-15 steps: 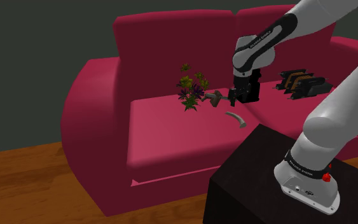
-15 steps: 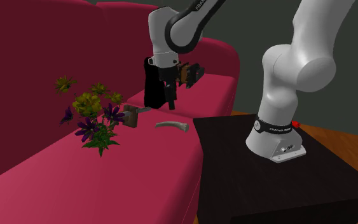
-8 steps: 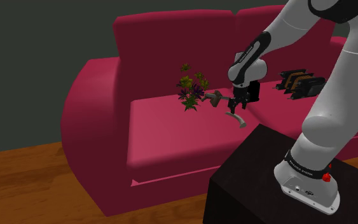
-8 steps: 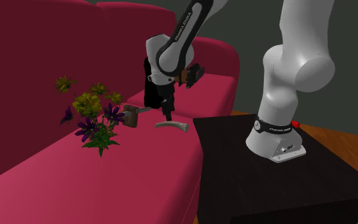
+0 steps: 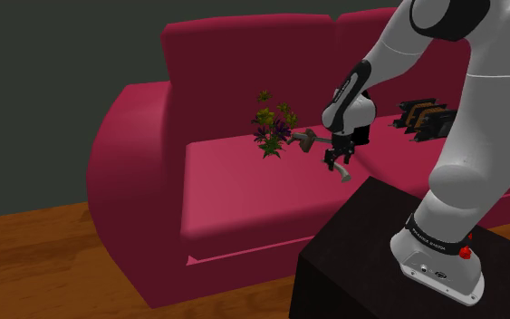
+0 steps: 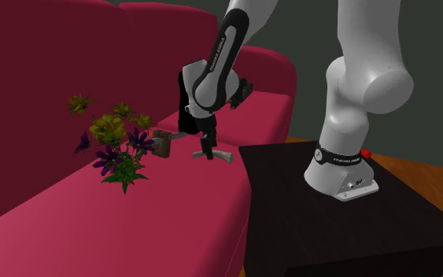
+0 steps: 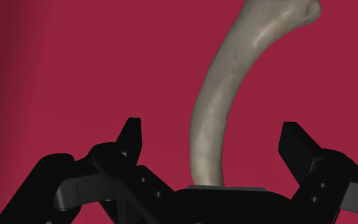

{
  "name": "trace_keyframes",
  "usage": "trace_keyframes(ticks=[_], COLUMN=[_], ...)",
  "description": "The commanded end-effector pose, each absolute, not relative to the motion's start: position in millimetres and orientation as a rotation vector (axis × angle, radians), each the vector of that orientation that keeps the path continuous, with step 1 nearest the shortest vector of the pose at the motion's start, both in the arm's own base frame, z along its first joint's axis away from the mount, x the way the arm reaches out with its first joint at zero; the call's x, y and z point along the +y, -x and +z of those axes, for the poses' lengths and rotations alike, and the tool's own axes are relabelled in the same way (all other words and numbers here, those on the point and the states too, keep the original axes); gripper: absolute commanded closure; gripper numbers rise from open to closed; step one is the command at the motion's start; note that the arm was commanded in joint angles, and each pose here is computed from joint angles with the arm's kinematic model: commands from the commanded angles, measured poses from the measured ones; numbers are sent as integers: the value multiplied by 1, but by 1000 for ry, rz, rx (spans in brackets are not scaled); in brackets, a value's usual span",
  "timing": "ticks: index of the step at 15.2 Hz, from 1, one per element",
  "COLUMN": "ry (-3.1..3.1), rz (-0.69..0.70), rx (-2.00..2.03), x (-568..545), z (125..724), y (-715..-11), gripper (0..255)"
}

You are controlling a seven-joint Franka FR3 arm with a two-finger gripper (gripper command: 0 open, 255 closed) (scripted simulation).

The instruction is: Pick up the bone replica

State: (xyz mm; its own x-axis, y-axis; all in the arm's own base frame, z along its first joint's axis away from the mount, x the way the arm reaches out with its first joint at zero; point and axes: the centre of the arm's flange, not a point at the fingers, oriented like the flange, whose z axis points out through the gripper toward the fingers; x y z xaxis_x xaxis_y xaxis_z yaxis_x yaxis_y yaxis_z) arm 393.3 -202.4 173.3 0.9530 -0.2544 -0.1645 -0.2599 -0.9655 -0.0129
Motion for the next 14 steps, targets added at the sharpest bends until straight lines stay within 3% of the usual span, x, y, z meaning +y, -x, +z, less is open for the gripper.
trace_keyframes(ticks=[1,2,3,14], ry=[3071,3071,3071,3071], rz=[251,251,251,251], rx=[405,405,405,405], x=[-203,-203,-203,-203], z=[167,167,167,178], y=[-393,-393,-394,-393], gripper=[0,0,255,255])
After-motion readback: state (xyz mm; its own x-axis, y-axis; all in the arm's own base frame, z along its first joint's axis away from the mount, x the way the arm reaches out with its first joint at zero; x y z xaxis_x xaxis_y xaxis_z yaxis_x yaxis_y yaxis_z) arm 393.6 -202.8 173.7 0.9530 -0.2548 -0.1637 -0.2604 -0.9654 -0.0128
